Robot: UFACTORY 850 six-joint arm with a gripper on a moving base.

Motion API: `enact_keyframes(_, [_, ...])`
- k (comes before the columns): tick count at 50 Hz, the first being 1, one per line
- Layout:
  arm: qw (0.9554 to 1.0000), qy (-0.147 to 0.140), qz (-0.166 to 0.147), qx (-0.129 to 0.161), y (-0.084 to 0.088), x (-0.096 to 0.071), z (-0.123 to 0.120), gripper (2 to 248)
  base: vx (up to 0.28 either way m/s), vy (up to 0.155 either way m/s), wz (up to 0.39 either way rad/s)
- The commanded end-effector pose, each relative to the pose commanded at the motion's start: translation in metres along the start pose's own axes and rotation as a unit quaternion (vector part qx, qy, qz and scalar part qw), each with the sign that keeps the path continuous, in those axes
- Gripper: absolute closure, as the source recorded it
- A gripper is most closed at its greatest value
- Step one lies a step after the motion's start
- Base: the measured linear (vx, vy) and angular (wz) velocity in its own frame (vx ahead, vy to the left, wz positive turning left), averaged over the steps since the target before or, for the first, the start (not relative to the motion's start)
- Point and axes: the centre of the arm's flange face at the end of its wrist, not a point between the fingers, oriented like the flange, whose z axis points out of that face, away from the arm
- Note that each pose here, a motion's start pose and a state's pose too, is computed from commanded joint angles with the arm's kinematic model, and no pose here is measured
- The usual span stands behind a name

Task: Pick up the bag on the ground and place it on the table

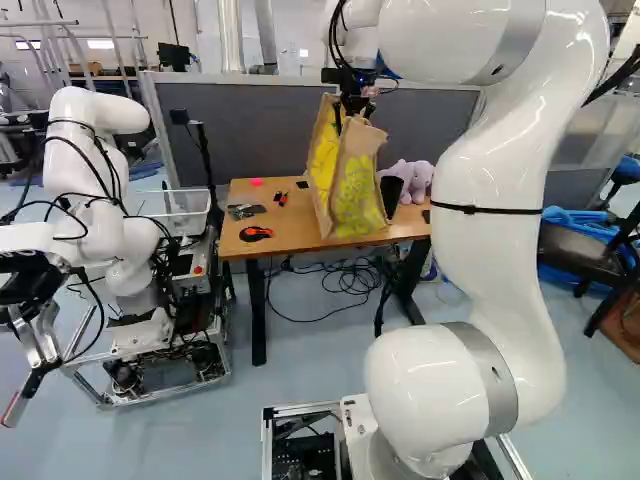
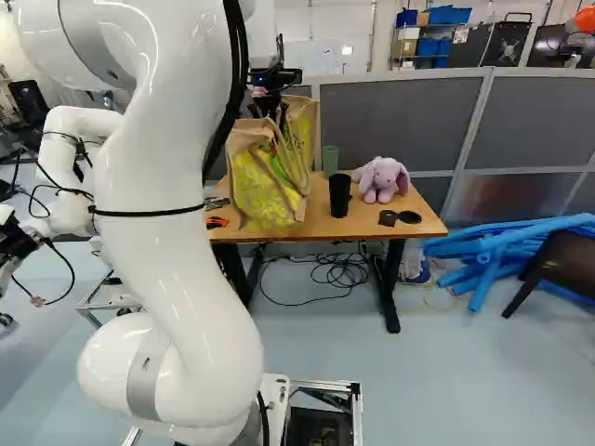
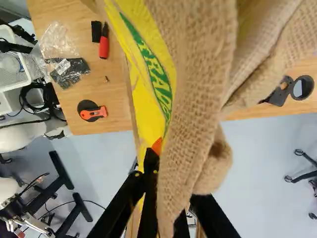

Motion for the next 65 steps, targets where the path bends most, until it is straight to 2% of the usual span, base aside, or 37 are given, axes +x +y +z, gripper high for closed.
enact_keyframes(17, [1.0000,0.006,0.000,0.000,-0.001,0.023,0.006,229,0.000,0.000,0.000])
enact_keyframes(65, [0.9996,-0.027,0.001,-0.001,-0.002,0.086,0.083,229,0.000,0.000,0.000])
